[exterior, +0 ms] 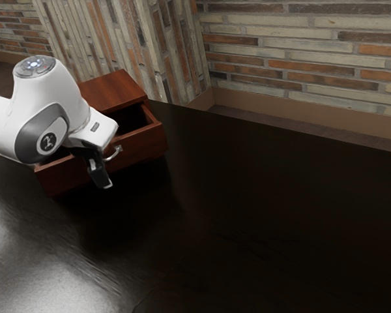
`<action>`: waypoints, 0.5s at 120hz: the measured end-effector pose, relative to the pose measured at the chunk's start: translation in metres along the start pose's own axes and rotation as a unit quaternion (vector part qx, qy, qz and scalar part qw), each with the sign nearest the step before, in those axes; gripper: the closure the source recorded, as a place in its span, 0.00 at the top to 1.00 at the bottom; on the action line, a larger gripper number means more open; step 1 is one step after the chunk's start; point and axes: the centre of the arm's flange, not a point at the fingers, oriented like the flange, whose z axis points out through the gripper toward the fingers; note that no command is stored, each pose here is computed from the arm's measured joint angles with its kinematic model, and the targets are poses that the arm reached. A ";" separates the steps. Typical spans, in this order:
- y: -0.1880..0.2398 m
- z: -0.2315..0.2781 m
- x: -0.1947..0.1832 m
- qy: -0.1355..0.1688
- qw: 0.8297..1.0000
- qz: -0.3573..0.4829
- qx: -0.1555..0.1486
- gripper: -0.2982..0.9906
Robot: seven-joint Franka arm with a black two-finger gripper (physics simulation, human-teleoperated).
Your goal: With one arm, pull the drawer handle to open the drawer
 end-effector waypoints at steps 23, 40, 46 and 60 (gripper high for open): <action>-0.007 -0.006 -0.005 0.030 0.998 -0.042 -0.024 0.77; -0.011 -0.019 -0.007 0.048 0.997 -0.059 -0.029 0.77; -0.011 -0.026 -0.009 0.052 0.996 -0.061 -0.030 0.77; -0.013 -0.066 -0.017 0.069 0.995 -0.066 -0.022 0.77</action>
